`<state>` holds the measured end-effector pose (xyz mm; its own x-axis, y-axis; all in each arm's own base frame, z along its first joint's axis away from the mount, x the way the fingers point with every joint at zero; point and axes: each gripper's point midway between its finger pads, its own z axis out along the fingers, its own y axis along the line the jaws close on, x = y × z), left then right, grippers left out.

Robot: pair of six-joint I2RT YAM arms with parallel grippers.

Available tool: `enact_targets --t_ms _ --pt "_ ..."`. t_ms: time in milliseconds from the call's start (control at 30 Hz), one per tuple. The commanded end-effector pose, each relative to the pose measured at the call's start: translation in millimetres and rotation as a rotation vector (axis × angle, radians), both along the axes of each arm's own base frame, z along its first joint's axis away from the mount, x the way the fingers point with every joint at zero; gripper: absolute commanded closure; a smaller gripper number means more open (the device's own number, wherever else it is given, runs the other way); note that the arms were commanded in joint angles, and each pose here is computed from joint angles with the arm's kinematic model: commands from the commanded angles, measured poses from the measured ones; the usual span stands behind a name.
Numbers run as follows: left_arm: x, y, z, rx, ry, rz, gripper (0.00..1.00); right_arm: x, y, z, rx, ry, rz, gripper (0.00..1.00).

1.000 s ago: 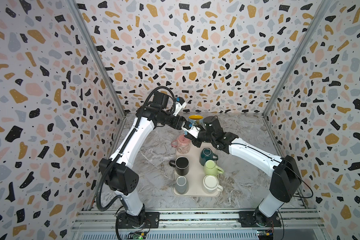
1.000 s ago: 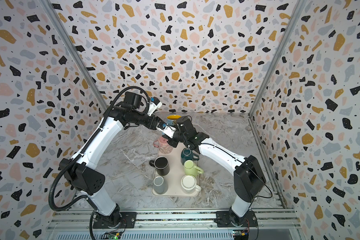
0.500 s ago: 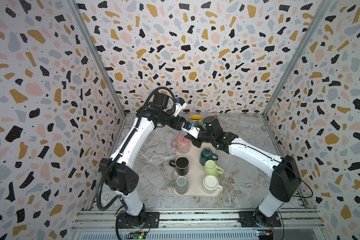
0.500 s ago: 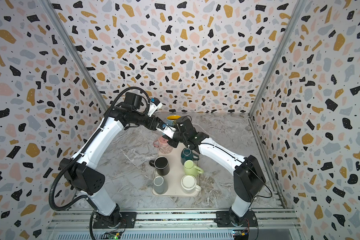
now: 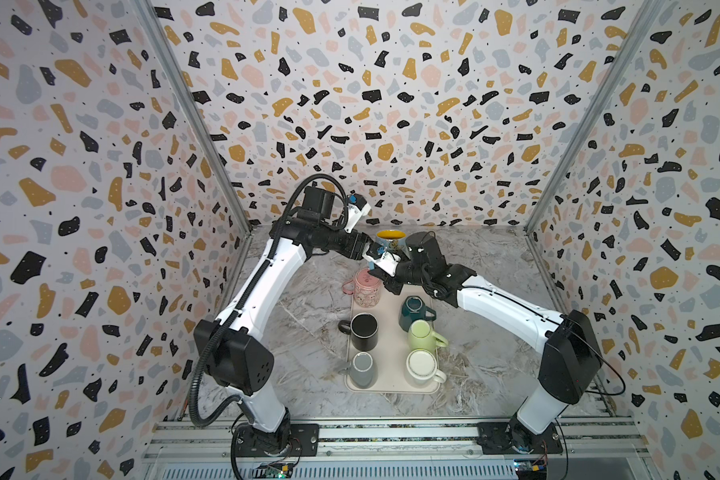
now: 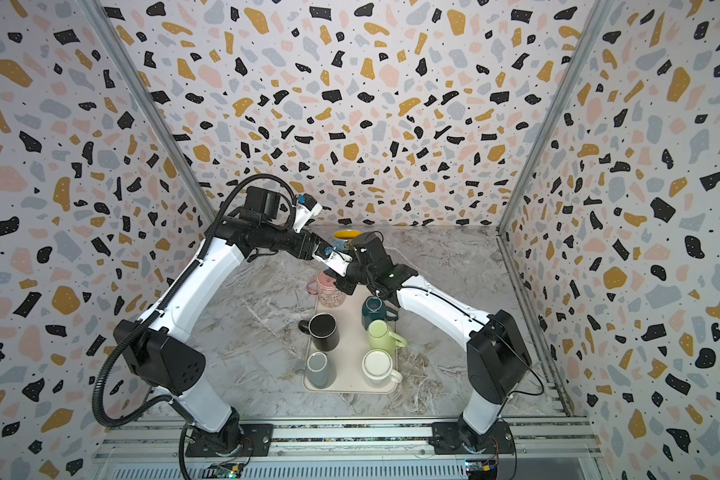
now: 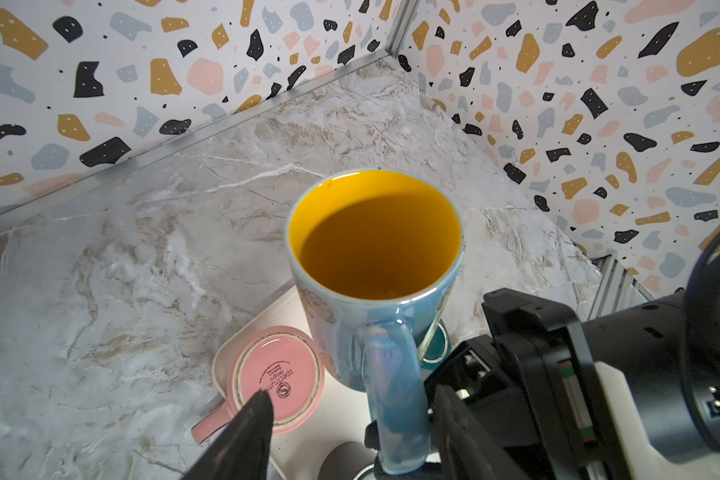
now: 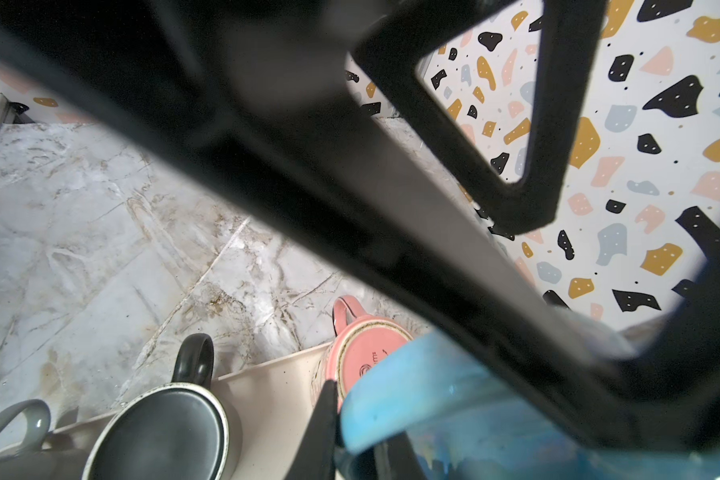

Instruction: Turn the mug right side up

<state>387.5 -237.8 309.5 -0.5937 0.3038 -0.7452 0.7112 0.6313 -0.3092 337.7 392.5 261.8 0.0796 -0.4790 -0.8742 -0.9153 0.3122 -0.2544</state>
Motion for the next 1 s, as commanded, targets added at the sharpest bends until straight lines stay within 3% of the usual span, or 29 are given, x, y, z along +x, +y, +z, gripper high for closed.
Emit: enact_targets --t_ms 0,967 --pt "-32 -30 16 -0.102 0.030 -0.117 0.38 -10 13 100 0.237 -0.218 0.041 1.00" --pt "-39 -37 -12 -0.022 0.094 -0.069 0.43 -21 6 127 0.322 -0.197 0.092 1.00"
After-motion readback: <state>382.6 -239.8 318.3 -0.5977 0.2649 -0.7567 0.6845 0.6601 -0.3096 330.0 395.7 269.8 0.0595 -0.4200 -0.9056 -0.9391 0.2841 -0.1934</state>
